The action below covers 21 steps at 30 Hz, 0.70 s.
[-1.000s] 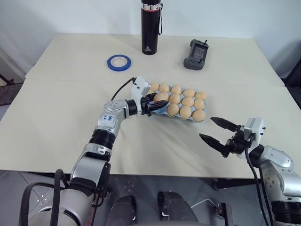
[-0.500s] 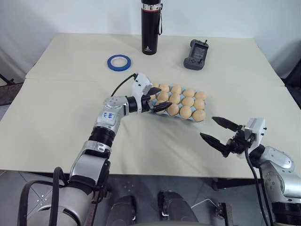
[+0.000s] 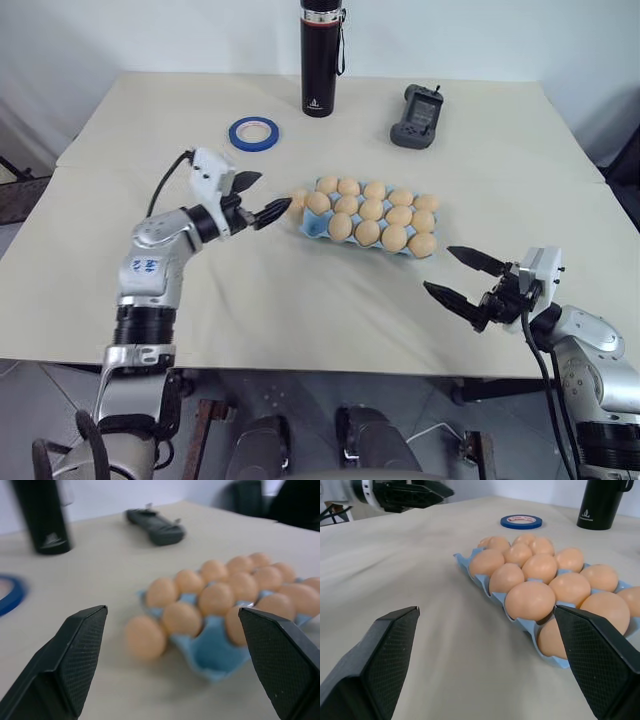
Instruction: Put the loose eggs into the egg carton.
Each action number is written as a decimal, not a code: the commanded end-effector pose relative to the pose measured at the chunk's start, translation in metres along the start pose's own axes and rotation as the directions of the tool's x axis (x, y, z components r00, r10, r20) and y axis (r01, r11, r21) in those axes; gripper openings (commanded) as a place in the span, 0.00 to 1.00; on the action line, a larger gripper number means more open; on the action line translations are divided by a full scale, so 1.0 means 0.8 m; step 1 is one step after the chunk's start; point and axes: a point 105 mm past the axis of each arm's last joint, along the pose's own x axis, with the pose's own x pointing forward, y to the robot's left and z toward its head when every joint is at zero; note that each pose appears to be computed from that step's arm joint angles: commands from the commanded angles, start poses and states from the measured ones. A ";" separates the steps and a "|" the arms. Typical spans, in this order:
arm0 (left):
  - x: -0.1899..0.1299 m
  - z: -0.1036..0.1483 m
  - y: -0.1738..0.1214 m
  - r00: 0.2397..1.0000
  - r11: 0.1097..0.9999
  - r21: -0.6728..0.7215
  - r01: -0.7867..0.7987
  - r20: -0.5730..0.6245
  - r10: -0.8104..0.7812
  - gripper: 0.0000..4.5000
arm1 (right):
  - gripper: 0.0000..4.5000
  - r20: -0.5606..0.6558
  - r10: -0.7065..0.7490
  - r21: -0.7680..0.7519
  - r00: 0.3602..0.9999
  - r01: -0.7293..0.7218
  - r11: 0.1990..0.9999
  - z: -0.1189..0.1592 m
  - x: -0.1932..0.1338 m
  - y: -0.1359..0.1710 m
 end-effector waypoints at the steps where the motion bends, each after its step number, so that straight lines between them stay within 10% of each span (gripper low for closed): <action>1: -0.040 0.014 0.013 0.993 0.995 -0.001 -0.103 0.053 0.103 0.99 | 1.00 0.011 0.006 -0.041 1.000 -0.005 0.999 0.014 -0.006 -0.003; 11: -0.104 -0.034 0.008 0.970 0.968 -0.064 -0.244 -0.012 0.243 0.99 | 1.00 0.044 0.028 -0.040 0.999 -0.027 0.999 0.021 -0.004 -0.001; 21: -0.058 -0.012 0.014 0.987 0.986 -0.057 -0.155 0.033 0.157 0.99 | 1.00 0.134 0.017 -0.022 0.991 -0.014 1.000 0.035 0.003 -0.003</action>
